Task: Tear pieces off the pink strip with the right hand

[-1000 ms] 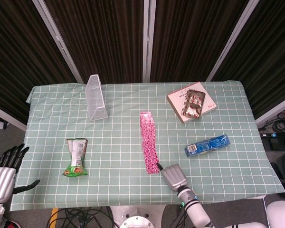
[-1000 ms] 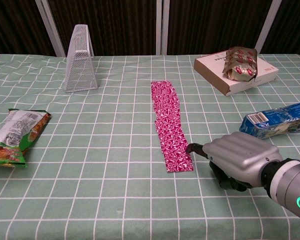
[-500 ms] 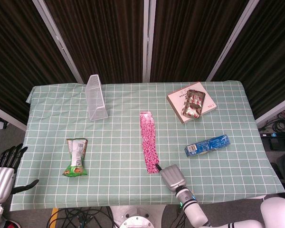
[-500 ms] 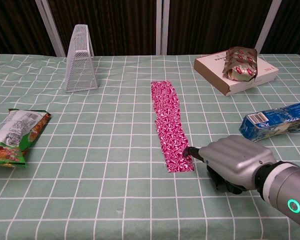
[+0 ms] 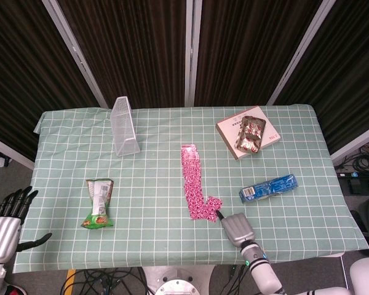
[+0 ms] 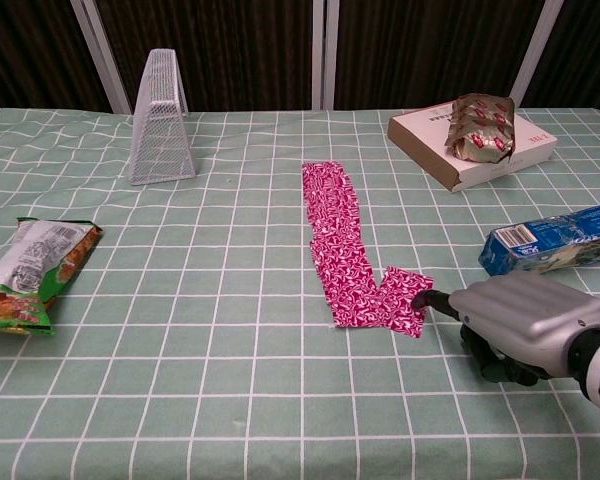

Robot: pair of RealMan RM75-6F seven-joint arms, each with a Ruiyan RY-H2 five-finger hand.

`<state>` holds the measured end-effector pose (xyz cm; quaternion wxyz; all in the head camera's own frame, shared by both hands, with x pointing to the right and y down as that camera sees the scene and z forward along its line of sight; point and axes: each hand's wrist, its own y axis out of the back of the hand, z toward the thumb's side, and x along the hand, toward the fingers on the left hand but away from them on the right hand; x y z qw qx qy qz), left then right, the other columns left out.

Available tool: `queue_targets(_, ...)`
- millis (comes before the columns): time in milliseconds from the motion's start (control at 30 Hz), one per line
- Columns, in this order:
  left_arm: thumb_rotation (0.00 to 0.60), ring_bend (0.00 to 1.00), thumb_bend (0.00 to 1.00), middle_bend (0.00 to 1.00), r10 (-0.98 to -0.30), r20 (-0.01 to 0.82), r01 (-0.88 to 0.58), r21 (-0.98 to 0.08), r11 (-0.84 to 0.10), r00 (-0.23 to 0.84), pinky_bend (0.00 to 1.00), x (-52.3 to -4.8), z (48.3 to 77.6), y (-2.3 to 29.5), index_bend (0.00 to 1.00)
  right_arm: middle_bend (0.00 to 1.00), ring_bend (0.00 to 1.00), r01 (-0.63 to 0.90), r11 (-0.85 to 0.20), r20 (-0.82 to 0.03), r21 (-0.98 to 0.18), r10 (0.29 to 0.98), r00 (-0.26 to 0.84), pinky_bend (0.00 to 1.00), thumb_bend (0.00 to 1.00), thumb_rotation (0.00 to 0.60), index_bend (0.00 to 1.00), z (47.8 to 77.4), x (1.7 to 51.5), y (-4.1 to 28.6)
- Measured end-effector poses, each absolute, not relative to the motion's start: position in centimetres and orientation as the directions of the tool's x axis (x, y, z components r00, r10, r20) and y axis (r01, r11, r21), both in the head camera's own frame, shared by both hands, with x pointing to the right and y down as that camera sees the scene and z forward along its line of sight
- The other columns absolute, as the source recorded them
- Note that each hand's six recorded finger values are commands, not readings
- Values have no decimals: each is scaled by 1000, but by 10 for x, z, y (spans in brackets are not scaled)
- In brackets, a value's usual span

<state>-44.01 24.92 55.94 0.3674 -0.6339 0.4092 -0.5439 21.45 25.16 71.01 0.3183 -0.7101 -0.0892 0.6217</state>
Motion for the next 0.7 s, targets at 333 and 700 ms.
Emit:
queue_targets(333, 490, 0, 15, 8, -917, 393, -118, -909, -399, 75, 88, -438, 561, 249, 59, 890, 762, -251, -790, -829, -559, 537, 155, 691, 1000, 600, 136, 706, 245, 248)
queue_targets(700, 494, 0, 14, 8, -919, 387, -118, -912, -394, 79, 88, -437, 559, 248, 59, 890, 762, -203, -754, -779, -625, 583, 232, 691, 1000, 600, 142, 692, 229, 238)
